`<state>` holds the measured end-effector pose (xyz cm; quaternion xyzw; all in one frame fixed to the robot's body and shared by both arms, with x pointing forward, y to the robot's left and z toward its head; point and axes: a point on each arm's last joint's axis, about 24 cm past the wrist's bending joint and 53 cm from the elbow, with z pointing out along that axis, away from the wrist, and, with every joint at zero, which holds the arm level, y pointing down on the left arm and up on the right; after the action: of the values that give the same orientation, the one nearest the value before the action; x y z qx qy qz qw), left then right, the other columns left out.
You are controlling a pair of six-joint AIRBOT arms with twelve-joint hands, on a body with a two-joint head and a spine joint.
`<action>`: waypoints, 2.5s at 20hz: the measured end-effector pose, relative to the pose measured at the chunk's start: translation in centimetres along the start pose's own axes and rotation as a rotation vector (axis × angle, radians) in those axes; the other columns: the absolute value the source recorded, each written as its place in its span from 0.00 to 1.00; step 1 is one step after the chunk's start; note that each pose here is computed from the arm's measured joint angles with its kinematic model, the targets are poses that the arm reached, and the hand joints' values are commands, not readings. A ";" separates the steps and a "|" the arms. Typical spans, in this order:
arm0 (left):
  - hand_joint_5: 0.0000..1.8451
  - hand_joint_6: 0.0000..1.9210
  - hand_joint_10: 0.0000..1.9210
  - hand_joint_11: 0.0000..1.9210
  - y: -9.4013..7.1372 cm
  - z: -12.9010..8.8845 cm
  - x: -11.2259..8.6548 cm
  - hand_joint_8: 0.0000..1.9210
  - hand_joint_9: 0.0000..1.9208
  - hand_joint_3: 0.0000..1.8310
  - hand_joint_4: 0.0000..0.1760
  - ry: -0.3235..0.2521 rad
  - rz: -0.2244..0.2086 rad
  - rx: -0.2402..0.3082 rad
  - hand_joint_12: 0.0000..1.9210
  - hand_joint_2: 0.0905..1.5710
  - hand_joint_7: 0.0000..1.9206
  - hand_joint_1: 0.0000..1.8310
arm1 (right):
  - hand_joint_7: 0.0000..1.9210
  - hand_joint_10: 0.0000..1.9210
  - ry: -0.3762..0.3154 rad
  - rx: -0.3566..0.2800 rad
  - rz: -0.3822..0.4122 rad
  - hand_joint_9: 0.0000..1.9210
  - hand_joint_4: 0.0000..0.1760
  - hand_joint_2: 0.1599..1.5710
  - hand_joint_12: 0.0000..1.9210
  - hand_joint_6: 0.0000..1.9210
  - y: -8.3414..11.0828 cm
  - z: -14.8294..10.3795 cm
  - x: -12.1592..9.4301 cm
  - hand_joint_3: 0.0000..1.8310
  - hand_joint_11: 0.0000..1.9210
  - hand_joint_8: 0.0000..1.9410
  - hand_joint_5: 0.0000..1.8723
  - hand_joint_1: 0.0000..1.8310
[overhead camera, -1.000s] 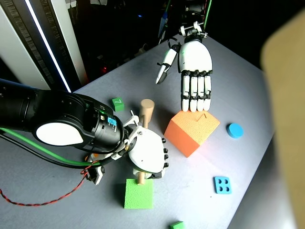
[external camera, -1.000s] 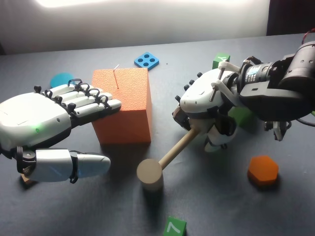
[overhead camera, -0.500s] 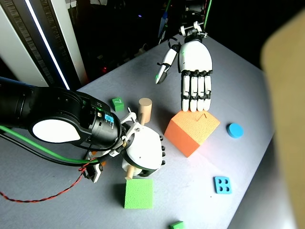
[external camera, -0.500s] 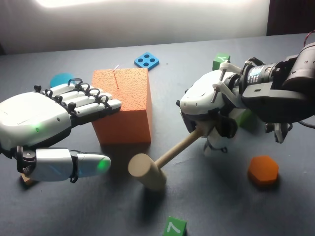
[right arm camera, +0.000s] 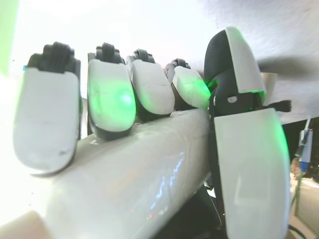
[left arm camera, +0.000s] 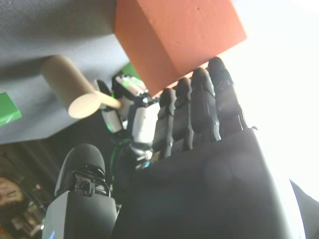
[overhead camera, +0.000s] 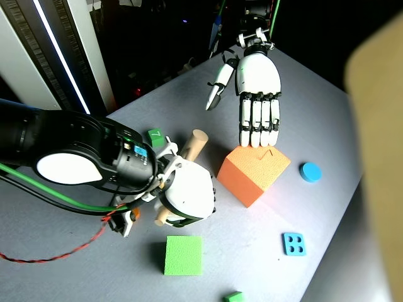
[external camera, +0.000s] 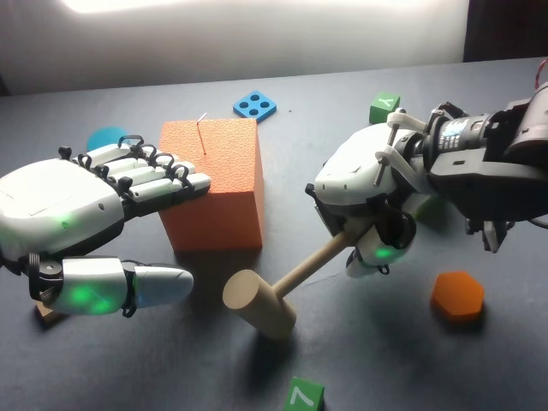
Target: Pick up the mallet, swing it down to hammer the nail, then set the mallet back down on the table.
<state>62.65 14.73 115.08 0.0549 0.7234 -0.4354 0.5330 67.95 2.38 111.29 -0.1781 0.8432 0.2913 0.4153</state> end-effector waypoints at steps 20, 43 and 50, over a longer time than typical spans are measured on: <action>0.08 0.00 0.00 0.00 0.0 0.0 0.0 0.00 0.12 0.00 0.00 0.002 0.002 0.001 0.24 0.75 0.11 0.00 | 0.87 1.00 -0.318 -0.091 0.122 0.93 1.00 0.90 1.00 1.00 -0.3 -10.4 -9.7 0.00 1.00 1.00 0.77 0.58; 0.08 0.00 0.00 0.00 -0.1 0.0 0.0 0.00 0.10 0.00 0.00 0.002 0.005 0.003 0.22 0.75 0.10 0.00 | 0.89 1.00 -0.559 -0.089 0.104 0.94 1.00 0.90 1.00 1.00 -0.5 -12.3 -15.7 0.00 1.00 1.00 0.79 0.58; 0.08 0.00 0.01 0.00 0.1 0.0 0.1 0.00 0.12 0.00 0.00 0.007 0.005 -0.002 0.24 0.76 0.11 0.00 | 0.88 1.00 -0.615 -0.012 0.346 0.93 1.00 0.88 1.00 1.00 -1.5 -10.9 -16.2 0.00 1.00 1.00 0.78 0.59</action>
<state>62.61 14.73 114.95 0.0576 0.7256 -0.4330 0.5317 71.83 -4.79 129.10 0.0608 0.6945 0.4025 0.5933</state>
